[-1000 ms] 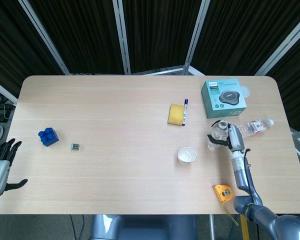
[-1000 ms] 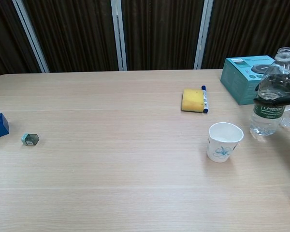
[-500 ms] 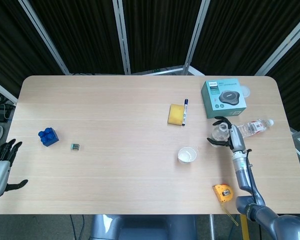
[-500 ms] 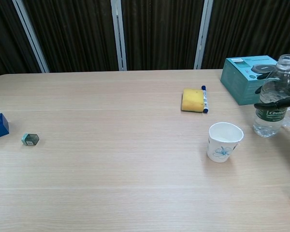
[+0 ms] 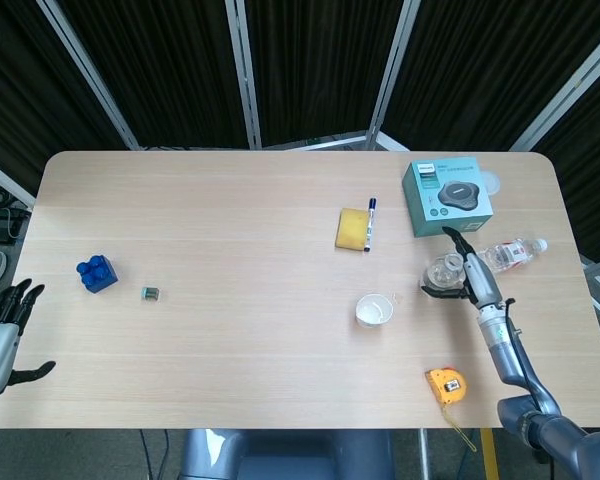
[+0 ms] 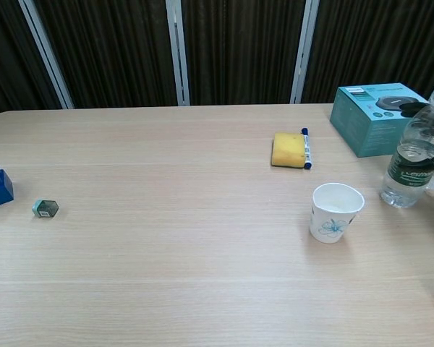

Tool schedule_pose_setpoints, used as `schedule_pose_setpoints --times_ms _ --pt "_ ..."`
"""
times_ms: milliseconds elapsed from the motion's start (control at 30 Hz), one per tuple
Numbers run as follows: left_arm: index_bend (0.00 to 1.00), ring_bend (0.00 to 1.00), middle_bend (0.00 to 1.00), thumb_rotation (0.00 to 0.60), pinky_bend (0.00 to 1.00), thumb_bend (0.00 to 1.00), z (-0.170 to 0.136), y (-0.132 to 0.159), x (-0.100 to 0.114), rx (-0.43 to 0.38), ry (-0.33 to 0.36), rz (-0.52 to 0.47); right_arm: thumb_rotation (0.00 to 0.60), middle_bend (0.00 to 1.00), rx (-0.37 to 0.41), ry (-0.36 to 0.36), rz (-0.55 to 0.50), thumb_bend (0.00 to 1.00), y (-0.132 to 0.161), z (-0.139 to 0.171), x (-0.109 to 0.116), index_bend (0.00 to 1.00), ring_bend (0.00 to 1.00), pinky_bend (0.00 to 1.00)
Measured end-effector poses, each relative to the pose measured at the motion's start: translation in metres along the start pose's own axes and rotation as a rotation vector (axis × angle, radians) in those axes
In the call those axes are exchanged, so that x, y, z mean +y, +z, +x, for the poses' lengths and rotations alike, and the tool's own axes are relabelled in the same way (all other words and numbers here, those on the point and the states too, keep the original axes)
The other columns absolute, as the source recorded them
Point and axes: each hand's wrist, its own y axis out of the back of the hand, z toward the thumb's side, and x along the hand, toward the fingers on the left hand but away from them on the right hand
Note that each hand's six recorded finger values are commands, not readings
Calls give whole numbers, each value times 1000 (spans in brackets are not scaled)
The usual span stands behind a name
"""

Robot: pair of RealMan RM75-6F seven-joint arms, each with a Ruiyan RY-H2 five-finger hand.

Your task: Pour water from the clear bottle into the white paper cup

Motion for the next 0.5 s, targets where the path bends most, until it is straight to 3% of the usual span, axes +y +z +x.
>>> schedule_pose_setpoints --times_ms 500 --pt "0 0 0 600 0 0 -9 2 7 -31 1 -15 600 0 -77 24 179 0 -31 39 43 0 0 0"
